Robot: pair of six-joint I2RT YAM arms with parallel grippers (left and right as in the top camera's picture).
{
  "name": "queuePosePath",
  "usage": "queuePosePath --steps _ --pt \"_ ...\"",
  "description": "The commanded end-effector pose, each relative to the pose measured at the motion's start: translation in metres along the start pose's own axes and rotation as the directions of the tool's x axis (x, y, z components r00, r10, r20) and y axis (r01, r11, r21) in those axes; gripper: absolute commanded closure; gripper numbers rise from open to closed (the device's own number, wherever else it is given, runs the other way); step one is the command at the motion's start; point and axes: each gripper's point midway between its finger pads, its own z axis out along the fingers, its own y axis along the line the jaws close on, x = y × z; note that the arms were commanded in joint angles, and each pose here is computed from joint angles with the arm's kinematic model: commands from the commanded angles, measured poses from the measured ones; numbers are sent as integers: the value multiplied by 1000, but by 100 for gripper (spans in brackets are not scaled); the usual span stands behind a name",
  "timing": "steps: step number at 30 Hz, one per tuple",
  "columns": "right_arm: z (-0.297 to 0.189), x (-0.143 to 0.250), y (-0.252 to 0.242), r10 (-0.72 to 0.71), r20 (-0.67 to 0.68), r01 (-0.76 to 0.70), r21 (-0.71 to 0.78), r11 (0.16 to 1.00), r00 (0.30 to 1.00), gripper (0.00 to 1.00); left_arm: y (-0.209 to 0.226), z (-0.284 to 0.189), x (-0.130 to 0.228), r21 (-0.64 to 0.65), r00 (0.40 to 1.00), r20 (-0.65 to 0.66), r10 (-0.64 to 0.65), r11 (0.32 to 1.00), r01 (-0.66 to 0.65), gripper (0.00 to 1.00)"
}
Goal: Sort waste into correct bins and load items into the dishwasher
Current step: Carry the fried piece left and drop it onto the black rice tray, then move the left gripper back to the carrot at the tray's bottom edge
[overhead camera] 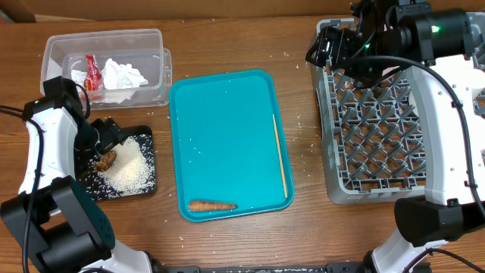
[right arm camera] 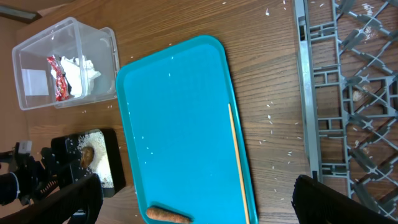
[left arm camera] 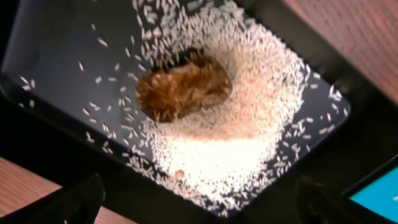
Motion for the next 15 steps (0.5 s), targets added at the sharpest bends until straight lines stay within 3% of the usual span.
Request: queuePosePath --steps 1,7,11,15 --pt "2 1 2 -2 -5 1 -6 1000 1000 0 -16 -4 7 72 999 -38 12 997 -10 3" --pt "2 1 2 -2 -5 1 -6 1000 1000 0 -75 -17 48 349 957 -125 263 914 -206 8" --pt "2 1 2 -2 -5 1 -6 1000 1000 0 -98 -20 84 370 894 -157 420 864 -341 9" --pt "2 1 2 -2 -5 1 -6 1000 1000 0 -118 -21 137 364 782 -212 587 790 -494 9"
